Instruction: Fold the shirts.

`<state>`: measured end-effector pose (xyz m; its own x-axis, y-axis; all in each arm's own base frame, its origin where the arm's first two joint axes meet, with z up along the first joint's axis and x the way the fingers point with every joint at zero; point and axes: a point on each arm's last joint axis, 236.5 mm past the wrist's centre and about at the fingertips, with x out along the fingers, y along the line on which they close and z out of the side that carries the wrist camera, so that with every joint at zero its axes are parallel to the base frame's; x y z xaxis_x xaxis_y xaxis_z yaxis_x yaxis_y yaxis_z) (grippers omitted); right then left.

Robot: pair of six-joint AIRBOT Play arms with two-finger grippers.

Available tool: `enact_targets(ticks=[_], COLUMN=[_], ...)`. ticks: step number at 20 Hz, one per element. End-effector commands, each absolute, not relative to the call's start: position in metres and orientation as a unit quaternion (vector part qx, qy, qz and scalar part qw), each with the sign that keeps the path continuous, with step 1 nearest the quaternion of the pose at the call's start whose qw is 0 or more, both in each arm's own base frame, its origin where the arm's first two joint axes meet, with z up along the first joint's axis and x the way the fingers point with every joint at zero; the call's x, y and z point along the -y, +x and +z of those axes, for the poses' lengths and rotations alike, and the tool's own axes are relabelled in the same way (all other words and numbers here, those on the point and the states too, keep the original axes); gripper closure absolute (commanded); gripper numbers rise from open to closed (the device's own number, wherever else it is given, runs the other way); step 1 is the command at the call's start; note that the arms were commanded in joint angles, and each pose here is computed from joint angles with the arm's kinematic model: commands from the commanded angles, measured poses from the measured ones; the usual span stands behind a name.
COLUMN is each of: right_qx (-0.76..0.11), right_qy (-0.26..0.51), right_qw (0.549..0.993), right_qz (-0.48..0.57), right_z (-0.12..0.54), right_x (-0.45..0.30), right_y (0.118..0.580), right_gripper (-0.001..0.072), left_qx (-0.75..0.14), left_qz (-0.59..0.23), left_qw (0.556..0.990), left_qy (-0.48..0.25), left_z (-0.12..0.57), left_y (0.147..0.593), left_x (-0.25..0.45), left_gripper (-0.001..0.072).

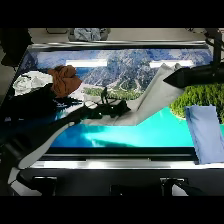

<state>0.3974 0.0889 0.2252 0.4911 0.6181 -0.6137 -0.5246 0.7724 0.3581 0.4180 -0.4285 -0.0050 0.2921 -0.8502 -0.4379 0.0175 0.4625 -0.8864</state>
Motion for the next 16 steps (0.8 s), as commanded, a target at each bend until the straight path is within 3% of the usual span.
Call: enact_targets(ticks=[1, 5, 9, 15, 16], right_qx=[-0.346, -0.345, -0.340, -0.398, -0.409], right_qy=[0.107, 0.111, 0.126, 0.208, 0.214], right_qw=[0.862, 0.843, 0.822, 0.761, 0.756], right_qz=[0.354, 0.398, 0.439, 0.468, 0.464], right_z=[0.226, 0.200, 0.162, 0.071, 0.055], right_x=[-0.105, -0.177, -0.285, -0.414, -0.426], right_y=[0.428, 0.451, 0.464, 0.443, 0.441], right_gripper=[0.0665, 0.0665, 0.0665, 0.0663, 0.0618], left_qx=[-0.431, -0.290, -0.185, -0.128, -0.124], left_qz=[-0.300, -0.237, -0.189, -0.178, -0.181], left_qw=[0.767, 0.849, 0.888, 0.910, 0.911], left_qy=[-0.370, -0.372, -0.376, -0.352, -0.350], left_z=[0.063, 0.176, 0.265, 0.324, 0.328], left_y=[0.454, 0.486, 0.462, 0.410, 0.407], left_x=[0.348, 0.197, 0.088, 0.046, 0.048], left_gripper=[0.0680, 0.0678, 0.0678, 0.0677, 0.0677])
